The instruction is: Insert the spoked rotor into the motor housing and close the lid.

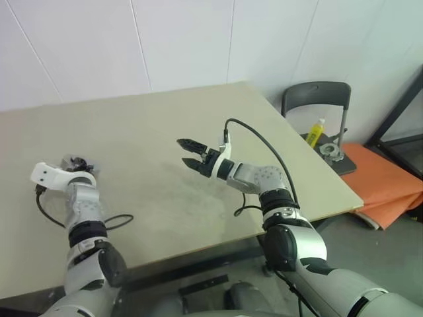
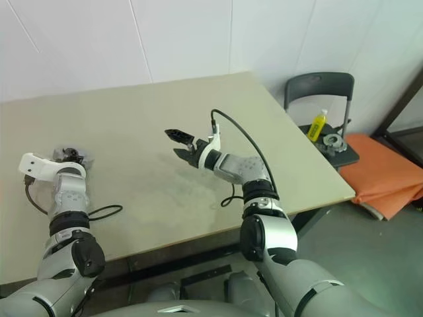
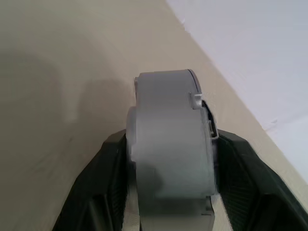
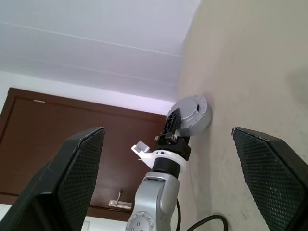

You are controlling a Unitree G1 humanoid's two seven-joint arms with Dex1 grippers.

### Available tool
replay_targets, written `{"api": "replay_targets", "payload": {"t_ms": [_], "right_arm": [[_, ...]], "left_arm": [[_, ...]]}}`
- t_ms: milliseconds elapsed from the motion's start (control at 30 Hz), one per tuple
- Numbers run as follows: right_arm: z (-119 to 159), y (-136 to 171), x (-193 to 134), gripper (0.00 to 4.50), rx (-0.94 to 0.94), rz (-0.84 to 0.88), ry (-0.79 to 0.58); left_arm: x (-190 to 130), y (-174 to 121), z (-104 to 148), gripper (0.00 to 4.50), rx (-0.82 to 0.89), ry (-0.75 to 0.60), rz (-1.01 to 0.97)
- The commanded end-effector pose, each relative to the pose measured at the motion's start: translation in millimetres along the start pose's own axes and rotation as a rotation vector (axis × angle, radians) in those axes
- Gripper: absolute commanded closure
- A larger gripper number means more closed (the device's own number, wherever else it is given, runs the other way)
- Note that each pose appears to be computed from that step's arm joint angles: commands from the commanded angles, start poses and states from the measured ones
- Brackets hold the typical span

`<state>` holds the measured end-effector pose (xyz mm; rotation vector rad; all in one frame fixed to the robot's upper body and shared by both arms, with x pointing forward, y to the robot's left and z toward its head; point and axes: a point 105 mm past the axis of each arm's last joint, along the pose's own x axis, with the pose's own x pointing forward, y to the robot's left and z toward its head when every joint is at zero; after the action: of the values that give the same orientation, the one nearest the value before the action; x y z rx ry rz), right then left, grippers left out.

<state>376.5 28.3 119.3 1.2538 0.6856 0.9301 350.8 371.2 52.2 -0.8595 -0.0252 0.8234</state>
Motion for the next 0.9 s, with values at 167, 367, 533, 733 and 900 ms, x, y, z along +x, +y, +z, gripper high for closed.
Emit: {"api": "replay_targets", "payload": {"t_ms": [167, 367, 533, 733, 900], "right_arm": [[-14.3, 10.4, 13.7, 0.00, 0.010, 0.057, 0.024], [-16.4, 9.7, 15.0, 0.00, -0.004, 0.051, 0.034], [-17.5, 8.0, 15.2, 0.00, -0.010, 0.048, 0.036], [-20.3, -10.4, 19.8, 0.00, -0.367, -0.115, 0.050], [18.7, -3.6, 19.7, 1.30, -1.119, -0.348, -0.153]], "left_arm": [[-14.3, 44.8, -13.2, 0.01, -0.016, 0.080, 0.310], [-47.9, -19.4, -54.2, 0.01, 0.080, 0.413, 0.223], [-97.3, -81.2, -67.3, 0.01, 0.164, 0.642, 0.000], [-137.7, -178.1, -27.7, 0.01, 0.817, 0.141, -0.887], [-125.1, -151.5, -57.8, 1.26, 0.993, -0.109, -1.107]]}}
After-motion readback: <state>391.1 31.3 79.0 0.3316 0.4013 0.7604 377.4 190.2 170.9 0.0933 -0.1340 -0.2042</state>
